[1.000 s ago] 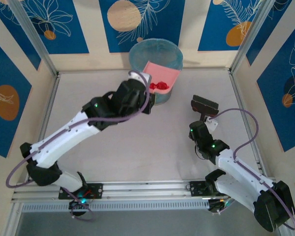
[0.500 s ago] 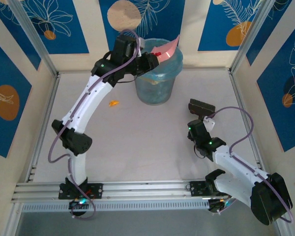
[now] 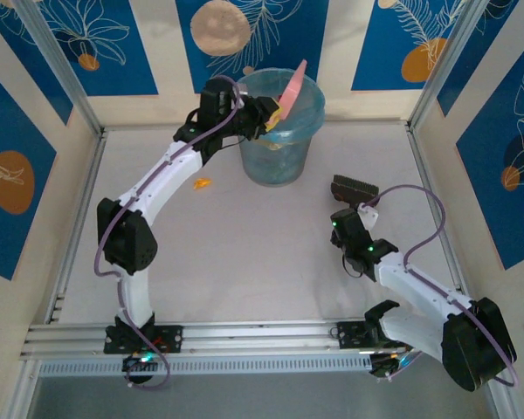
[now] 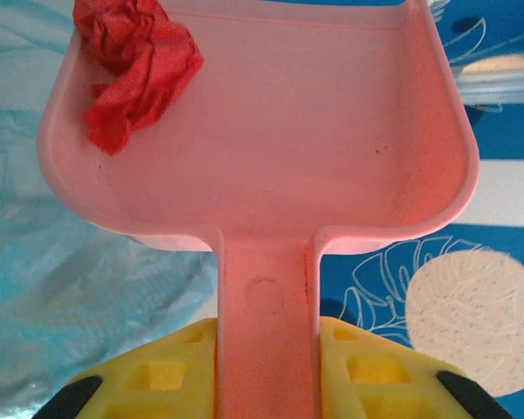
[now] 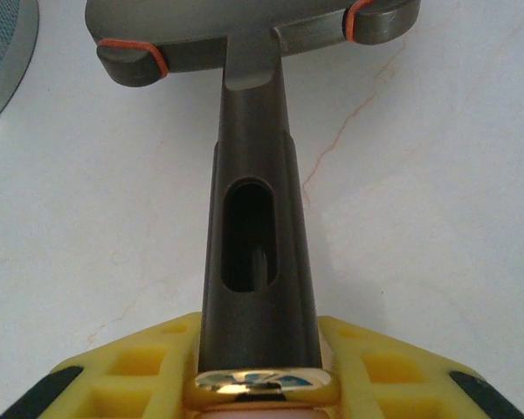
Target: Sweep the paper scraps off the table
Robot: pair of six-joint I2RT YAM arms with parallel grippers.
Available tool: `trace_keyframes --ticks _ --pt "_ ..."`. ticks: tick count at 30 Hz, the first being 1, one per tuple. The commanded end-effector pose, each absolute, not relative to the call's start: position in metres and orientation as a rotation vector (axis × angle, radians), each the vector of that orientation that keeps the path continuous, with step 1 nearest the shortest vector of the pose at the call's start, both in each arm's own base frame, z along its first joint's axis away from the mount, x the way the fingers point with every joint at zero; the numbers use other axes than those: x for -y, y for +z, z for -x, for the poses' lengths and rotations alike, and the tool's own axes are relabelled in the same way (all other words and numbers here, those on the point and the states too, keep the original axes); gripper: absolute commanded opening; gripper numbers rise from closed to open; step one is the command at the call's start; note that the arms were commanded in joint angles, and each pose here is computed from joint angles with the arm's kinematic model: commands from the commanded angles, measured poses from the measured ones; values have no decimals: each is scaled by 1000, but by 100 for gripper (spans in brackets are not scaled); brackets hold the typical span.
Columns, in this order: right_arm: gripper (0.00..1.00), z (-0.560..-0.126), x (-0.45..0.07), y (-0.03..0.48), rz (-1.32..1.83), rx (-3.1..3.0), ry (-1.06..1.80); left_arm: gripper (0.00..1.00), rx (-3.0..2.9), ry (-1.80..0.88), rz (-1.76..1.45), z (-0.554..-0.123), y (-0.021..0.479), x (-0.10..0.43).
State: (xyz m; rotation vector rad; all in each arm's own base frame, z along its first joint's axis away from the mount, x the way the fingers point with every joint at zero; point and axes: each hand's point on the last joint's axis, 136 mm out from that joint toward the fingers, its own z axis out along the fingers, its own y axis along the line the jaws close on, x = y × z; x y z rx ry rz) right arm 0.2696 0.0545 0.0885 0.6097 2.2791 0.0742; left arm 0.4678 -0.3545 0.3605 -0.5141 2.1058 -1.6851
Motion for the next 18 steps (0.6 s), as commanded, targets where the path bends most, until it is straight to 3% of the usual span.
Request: trace_keyframes --ticks 1,18 --pt "0 -283 -57 108 -611 -2217 101 0 -1903 -1849 443 -459 427 348" --pt "0 -284 -56 106 -609 -2223 79 0 -1793 -1961 447 -455 431 350"
